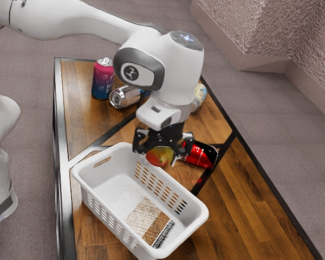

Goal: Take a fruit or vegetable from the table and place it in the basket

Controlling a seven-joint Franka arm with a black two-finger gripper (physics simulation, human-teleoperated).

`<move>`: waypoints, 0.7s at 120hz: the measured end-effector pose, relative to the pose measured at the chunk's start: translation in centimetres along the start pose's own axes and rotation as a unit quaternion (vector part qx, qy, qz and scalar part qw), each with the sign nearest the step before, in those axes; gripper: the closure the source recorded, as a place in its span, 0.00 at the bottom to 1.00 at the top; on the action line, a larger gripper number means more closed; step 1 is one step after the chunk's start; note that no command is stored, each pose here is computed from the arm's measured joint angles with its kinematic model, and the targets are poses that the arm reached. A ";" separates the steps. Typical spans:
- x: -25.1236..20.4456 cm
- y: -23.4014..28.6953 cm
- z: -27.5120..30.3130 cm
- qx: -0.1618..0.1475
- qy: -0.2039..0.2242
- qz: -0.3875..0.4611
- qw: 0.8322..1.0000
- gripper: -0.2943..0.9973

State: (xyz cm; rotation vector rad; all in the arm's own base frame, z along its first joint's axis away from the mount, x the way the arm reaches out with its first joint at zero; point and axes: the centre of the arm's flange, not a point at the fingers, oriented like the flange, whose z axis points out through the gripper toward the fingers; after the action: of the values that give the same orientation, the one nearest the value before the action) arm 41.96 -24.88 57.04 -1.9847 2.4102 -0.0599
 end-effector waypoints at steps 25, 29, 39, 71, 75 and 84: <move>3.1 -0.6 3.4 -0.019 -0.007 0.009 1.000 0.41; 3.1 -0.8 3.6 -0.020 -0.007 0.007 1.000 0.41; 3.2 -1.0 4.0 -0.019 -0.009 0.003 1.000 0.36; 3.3 -1.4 4.0 -0.015 -0.010 -0.006 1.000 0.25; 3.5 -1.8 3.8 -0.012 -0.006 -0.006 1.000 0.24; 3.1 -4.8 1.6 -0.010 0.013 -0.024 1.000 0.24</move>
State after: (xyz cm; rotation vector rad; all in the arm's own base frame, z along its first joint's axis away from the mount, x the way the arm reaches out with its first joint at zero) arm 46.17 -28.84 55.69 -2.0634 2.3873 -0.0640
